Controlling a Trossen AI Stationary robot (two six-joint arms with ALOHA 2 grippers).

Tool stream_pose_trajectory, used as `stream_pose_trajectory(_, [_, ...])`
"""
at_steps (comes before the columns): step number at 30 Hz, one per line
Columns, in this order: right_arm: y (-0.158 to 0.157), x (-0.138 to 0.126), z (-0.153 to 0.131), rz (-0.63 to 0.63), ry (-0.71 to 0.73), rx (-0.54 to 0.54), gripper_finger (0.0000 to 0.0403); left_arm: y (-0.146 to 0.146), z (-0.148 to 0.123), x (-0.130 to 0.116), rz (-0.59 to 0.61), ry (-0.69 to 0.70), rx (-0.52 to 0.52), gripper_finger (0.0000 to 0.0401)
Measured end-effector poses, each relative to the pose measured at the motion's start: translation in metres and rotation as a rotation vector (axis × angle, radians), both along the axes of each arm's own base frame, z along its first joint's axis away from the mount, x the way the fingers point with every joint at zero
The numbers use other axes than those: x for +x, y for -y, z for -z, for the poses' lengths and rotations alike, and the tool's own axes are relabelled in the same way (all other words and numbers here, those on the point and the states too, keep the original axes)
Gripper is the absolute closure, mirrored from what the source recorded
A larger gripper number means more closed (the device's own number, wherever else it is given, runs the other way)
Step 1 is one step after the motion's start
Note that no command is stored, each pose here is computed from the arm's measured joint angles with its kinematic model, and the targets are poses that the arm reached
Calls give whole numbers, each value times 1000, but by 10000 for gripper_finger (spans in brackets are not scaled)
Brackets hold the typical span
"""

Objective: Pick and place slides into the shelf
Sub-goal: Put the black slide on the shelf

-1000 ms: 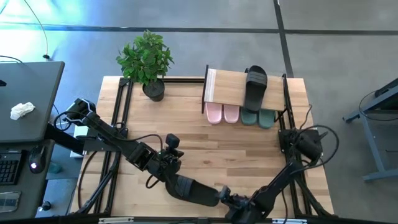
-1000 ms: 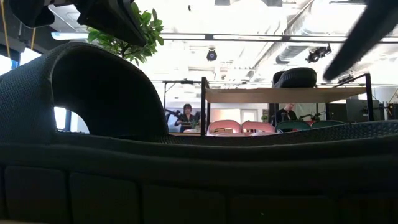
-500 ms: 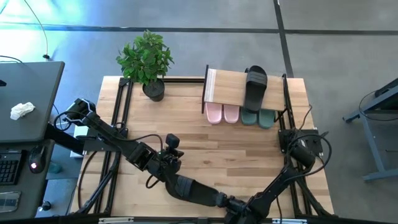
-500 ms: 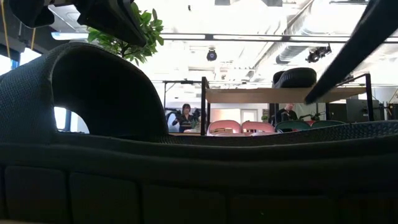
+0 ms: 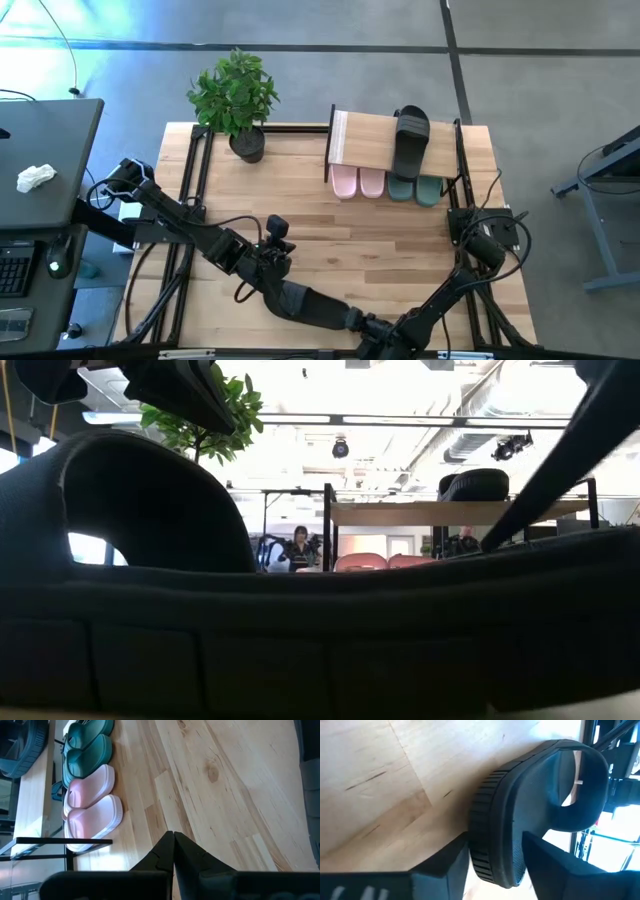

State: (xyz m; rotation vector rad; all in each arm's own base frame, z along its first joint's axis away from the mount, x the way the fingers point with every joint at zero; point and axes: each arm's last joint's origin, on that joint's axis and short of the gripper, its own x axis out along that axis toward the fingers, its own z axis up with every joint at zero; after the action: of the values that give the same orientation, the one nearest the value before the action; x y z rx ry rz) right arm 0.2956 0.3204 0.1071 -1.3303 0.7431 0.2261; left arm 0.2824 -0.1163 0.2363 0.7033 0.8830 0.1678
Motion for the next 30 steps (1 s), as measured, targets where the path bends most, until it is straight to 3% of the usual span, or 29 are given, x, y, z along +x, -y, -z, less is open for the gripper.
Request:
stream_pose_trajectory(10, [2, 2, 0, 31, 46, -13, 343, 0, 0, 0, -1, 1, -1, 400])
stream_pose_trajectory(14, [4, 3, 0, 117, 134, -13, 381, 0, 0, 0, -1, 1, -1, 400])
stream_pose_trajectory(21, [6, 3, -1, 204, 228, 19, 382, 5, -1, -2, -5, 26, 34, 400])
stream_pose_trajectory(30, [15, 4, -4, 268, 331, -134, 383, 23, -15, -5, 25, 96, 93, 400])
